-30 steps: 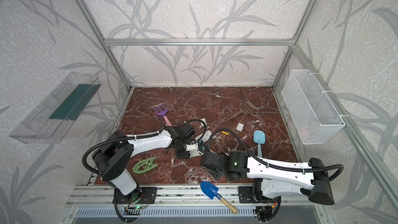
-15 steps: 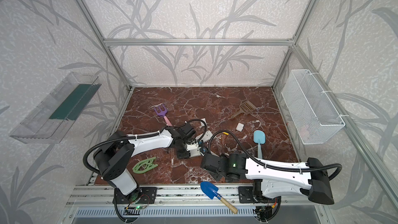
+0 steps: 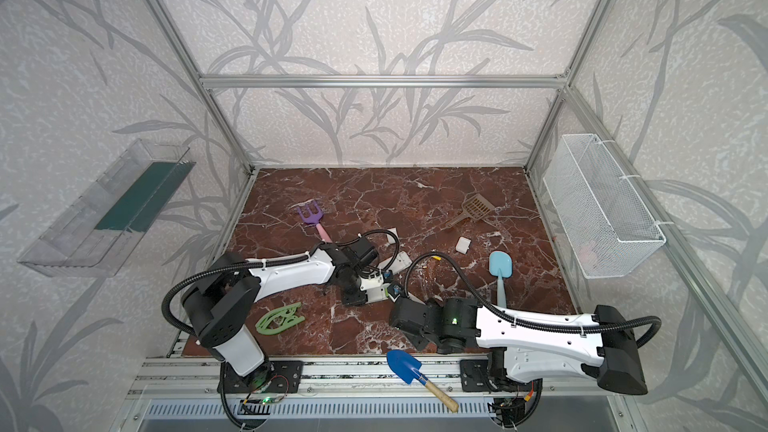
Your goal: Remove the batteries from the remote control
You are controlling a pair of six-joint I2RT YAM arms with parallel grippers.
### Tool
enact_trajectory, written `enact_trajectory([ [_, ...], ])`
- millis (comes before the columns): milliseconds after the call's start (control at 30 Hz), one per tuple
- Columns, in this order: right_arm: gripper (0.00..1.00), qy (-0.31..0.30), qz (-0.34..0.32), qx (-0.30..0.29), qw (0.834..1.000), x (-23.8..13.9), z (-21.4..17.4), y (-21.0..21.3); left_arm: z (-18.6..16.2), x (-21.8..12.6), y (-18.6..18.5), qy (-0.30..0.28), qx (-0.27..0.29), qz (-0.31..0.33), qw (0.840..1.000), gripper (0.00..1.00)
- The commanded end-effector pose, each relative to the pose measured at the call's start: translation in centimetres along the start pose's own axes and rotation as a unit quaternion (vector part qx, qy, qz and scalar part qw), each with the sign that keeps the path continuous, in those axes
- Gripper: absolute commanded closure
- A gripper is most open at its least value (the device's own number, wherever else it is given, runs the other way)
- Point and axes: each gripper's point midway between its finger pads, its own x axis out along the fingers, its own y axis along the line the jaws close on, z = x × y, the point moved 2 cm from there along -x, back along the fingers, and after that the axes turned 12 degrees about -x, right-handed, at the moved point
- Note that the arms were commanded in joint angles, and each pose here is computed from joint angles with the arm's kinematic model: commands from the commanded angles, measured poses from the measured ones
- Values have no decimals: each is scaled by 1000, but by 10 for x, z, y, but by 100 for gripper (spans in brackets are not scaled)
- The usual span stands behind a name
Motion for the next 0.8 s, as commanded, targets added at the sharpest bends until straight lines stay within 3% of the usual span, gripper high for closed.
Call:
enact_trajectory([
  [0, 100, 3, -12, 4, 1000, 7, -4, -1, -2, 12, 0, 17, 1, 4, 1000, 52],
  [200, 100, 6, -35, 27, 999, 20, -14, -3, -2, 13, -1, 21, 2, -1, 1000, 53],
  [767, 100, -94, -118, 25, 988, 32, -28, -5, -1, 13, -2, 22, 1, -4, 1000, 55],
])
